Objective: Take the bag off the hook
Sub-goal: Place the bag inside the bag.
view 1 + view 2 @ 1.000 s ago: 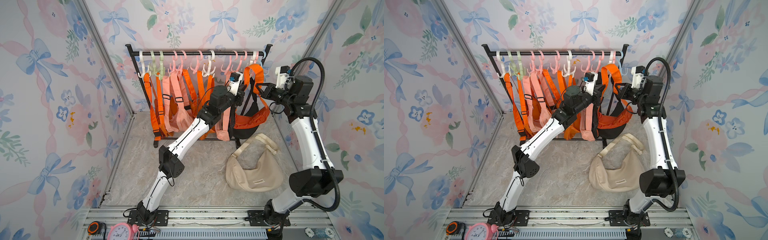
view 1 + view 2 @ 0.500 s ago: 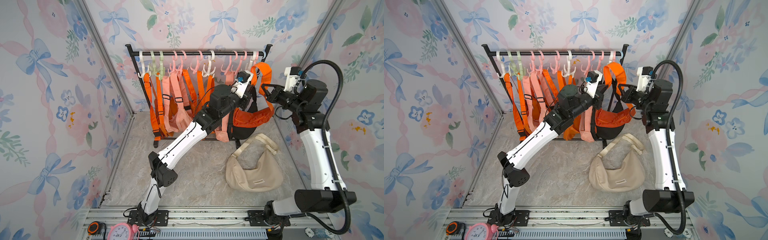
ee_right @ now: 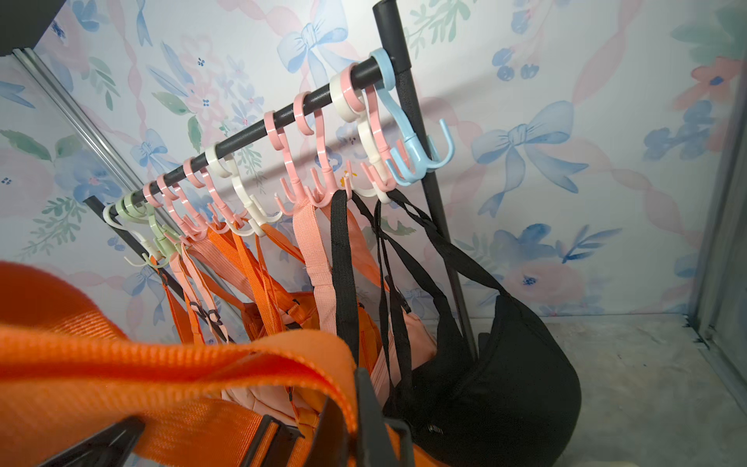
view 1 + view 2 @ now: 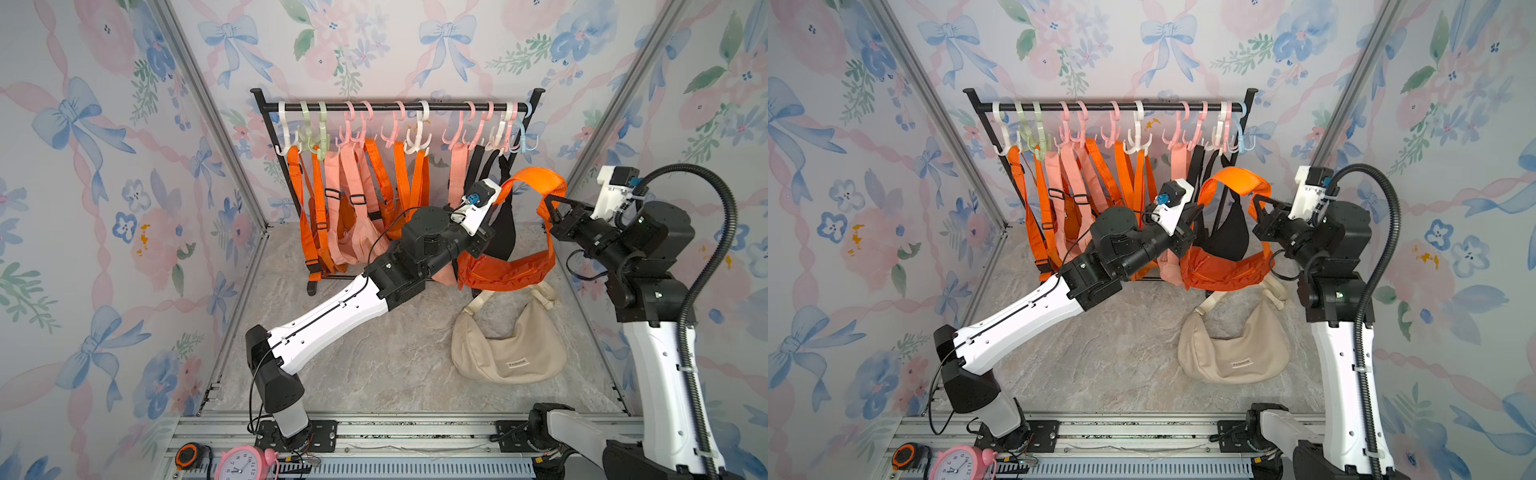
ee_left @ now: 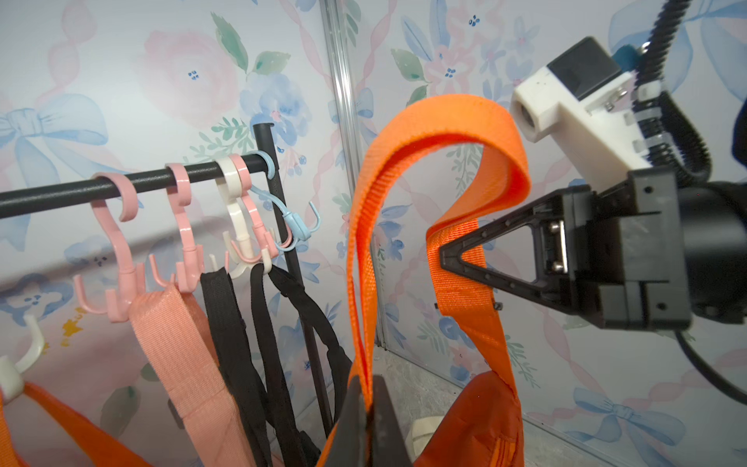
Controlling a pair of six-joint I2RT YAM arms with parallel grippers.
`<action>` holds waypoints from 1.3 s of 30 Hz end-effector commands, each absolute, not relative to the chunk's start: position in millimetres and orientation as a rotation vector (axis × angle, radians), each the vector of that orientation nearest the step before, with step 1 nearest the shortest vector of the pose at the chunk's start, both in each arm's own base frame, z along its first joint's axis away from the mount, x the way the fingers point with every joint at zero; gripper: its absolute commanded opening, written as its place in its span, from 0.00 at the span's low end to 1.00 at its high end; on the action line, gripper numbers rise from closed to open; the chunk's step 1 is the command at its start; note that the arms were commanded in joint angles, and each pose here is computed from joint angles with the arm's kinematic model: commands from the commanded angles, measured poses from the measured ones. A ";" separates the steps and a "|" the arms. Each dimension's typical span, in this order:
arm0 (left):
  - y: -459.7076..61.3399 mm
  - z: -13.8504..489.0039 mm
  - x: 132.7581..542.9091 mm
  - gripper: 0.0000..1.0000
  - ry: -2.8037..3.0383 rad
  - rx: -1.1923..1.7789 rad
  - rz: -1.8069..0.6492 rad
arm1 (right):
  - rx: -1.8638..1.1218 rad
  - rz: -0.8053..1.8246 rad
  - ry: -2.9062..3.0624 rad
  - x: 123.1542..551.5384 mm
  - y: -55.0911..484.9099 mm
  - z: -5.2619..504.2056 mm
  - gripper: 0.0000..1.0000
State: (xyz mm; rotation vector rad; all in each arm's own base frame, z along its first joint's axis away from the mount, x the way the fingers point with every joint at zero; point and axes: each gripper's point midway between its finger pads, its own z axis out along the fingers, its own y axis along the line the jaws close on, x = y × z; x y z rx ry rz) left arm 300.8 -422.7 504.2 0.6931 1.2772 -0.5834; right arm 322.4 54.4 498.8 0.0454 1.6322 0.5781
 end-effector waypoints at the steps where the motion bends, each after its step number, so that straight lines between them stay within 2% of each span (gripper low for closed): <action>1: -395.8 539.2 279.5 0.00 1.177 0.602 -0.601 | 0.103 0.516 1.640 297.4 43.6 493.1 0.00; 9: -396.4 514.2 225.7 0.00 1.194 0.667 -0.585 | 0.130 0.442 1.612 230.0 33.6 489.5 0.00; 18: -398.3 511.3 152.5 0.00 1.151 0.747 -0.629 | 0.233 0.312 1.520 157.1 7.8 491.9 0.00; 27: -399.6 492.7 123.1 0.00 1.214 0.743 -0.846 | 0.311 0.201 1.401 94.9 -17.2 506.9 0.00; 31: -404.9 482.5 121.1 0.00 1.242 0.747 -0.885 | 0.328 0.163 1.428 95.9 -24.4 496.3 0.00; 39: -445.0 407.9 158.0 0.00 1.418 0.757 -0.871 | 0.385 0.074 1.591 159.3 -33.2 424.4 0.00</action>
